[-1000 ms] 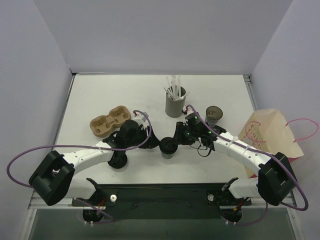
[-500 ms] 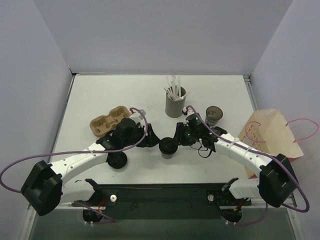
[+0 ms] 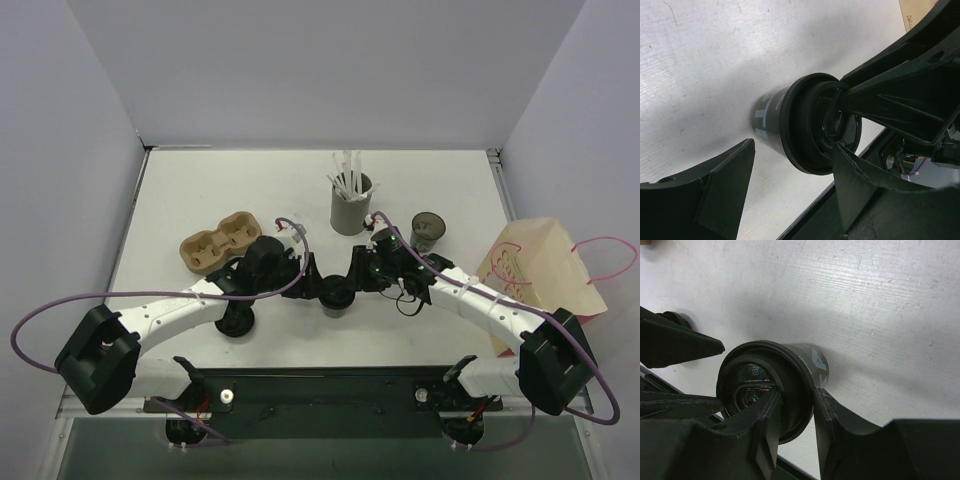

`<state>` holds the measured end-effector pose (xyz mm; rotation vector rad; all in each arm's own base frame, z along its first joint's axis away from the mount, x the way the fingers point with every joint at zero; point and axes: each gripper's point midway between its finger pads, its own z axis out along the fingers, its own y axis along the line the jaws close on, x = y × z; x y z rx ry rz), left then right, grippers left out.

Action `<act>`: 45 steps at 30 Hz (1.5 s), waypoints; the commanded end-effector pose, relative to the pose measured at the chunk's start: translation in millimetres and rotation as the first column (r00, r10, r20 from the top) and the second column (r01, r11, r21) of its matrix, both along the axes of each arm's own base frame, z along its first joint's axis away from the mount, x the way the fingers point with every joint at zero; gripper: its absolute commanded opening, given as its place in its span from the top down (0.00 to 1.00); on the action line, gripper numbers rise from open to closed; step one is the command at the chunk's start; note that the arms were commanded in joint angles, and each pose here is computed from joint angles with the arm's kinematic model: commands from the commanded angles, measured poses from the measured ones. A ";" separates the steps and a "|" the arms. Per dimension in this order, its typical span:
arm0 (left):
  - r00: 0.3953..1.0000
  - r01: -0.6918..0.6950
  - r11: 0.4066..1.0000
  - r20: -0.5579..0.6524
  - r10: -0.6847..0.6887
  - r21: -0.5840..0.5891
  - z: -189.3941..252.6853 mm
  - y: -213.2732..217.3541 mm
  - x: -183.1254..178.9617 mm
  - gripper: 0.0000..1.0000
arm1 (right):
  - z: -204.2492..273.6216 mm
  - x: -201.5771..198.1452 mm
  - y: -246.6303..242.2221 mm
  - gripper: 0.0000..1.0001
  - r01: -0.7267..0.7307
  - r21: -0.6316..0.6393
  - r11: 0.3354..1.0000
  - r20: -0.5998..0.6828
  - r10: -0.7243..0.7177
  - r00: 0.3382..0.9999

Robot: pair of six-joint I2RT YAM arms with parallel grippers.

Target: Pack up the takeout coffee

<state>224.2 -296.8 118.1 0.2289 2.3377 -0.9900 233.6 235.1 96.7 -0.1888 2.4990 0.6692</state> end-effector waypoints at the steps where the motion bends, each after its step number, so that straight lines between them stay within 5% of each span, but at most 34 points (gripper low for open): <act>1: 0.999 0.024 0.997 0.034 -0.021 -0.068 10.9 -11.3 1.1 0.28 | -6.1 -10.0 -7.5 0.70 0.015 -0.030 0.999 -0.019 -0.016 1.000; 14: 1.000 0.024 0.998 -0.008 -0.025 -0.060 -6.1 -20.5 4.1 0.28 | -2.6 -10.0 -6.8 0.71 0.056 -0.023 0.998 0.009 -0.055 0.998; 26: 0.999 0.019 1.000 -0.029 -0.019 -0.019 -25.7 -15.2 -1.9 0.40 | -3.1 -11.4 -6.9 0.70 0.116 0.037 0.993 0.021 -0.116 0.993; 45: 0.999 0.029 0.999 -0.038 -0.029 0.017 -27.9 -17.6 2.3 0.31 | 3.1 -7.6 -4.7 0.71 0.162 0.056 0.985 0.055 -0.165 0.985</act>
